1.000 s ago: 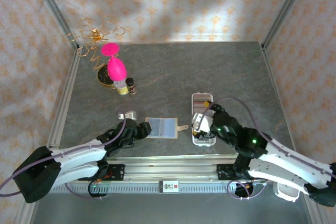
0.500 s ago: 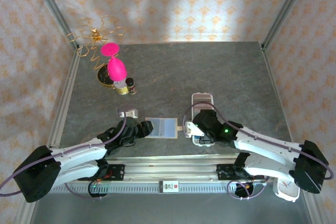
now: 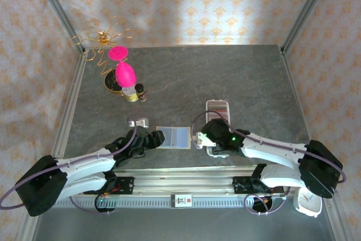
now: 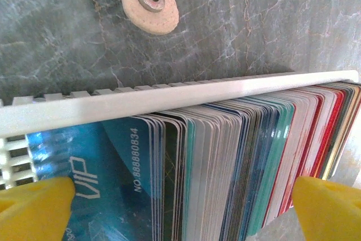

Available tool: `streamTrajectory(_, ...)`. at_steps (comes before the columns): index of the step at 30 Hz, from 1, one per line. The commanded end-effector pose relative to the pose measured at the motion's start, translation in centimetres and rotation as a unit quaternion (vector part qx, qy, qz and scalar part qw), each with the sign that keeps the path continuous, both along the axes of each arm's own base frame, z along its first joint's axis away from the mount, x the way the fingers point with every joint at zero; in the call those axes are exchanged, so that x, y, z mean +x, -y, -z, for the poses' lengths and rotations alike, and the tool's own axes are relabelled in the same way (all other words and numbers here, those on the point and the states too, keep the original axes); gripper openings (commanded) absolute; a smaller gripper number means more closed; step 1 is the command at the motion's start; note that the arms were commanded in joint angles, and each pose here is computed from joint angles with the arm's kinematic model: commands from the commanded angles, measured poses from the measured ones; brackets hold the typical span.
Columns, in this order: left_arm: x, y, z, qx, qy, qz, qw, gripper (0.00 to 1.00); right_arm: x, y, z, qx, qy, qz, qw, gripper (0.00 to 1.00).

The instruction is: Put the credit cards into the card holder

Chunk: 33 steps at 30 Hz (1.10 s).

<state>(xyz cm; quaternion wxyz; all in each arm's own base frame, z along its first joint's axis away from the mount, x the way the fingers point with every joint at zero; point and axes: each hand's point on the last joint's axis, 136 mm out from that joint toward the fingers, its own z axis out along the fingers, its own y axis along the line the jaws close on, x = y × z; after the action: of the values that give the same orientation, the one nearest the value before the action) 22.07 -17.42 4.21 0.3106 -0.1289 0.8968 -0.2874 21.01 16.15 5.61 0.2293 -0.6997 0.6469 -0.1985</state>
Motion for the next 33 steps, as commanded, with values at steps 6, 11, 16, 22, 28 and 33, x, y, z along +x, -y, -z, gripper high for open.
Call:
streamTrajectory(6,-0.2,-0.1,0.3,-0.009,0.0,0.0,1.0,0.6,1.4,0.2,-0.9,-0.008,0.023,0.022,0.999,0.83)
streamTrajectory(11,-0.2,-0.3,0.3,-0.007,0.001,-0.004,1.0,0.6,1.4,0.1,-1.4,0.0,0.024,0.025,0.999,0.77)
streamTrajectory(16,-0.2,-0.3,0.2,-0.01,0.001,-0.005,1.0,0.6,1.1,0.1,-1.4,0.007,0.019,0.024,1.0,0.71)
streamTrajectory(22,-0.3,-0.3,0.3,-0.008,-0.001,-0.005,1.0,0.6,1.1,-0.1,-2.1,0.022,0.025,0.022,0.999,0.59)
streamTrajectory(28,-0.2,-0.2,0.3,-0.009,-0.001,-0.005,1.0,0.6,1.0,0.1,-2.1,0.024,0.028,0.022,0.999,0.5)
streamTrajectory(33,-0.2,-0.1,0.4,-0.008,-0.003,-0.003,1.0,0.6,1.0,0.1,-2.2,0.027,0.03,0.023,0.999,0.47)
